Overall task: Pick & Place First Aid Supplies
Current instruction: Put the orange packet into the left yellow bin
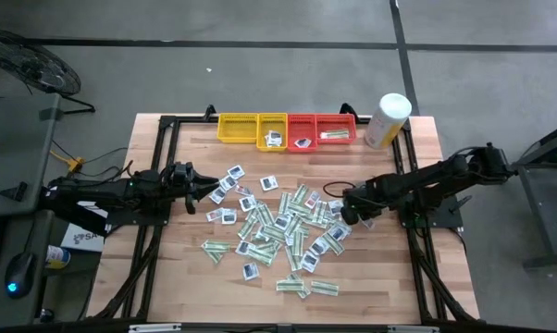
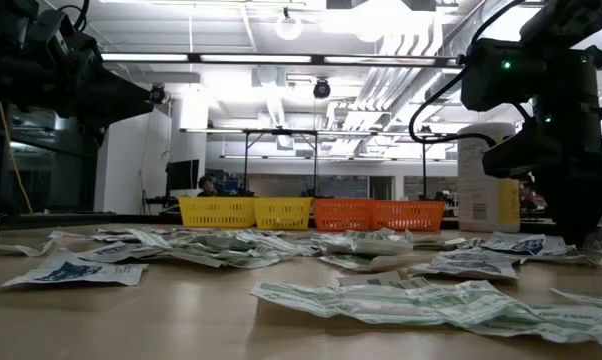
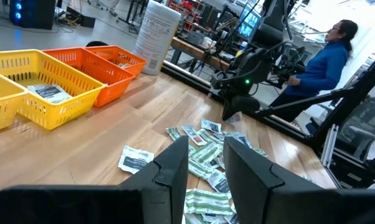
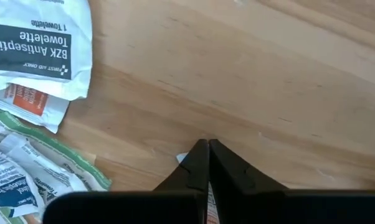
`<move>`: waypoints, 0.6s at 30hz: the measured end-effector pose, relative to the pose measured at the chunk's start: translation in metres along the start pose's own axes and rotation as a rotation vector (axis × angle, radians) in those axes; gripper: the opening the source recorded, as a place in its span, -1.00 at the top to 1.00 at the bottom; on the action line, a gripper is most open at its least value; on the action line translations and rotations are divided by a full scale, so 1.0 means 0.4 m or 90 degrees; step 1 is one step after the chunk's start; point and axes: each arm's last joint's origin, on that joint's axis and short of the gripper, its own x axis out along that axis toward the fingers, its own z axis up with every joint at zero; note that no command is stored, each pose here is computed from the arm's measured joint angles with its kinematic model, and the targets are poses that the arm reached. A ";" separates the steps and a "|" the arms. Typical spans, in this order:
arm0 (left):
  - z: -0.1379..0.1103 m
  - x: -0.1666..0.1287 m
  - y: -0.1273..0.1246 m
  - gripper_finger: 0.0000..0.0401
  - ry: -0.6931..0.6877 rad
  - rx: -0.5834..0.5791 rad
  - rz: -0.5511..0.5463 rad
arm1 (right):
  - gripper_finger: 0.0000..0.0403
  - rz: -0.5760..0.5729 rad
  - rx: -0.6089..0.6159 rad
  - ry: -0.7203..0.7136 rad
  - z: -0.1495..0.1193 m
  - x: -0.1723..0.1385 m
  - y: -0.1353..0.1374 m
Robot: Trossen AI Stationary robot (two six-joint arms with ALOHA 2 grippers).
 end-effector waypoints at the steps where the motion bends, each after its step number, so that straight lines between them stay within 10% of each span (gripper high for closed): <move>1: 0.000 0.000 0.000 0.49 0.000 0.000 0.000 | 1.00 0.004 0.000 -0.006 0.001 -0.007 0.002; 18: 0.007 0.000 -0.001 0.49 -0.022 -0.005 0.005 | 1.00 0.162 -0.068 -0.365 0.065 -0.222 0.148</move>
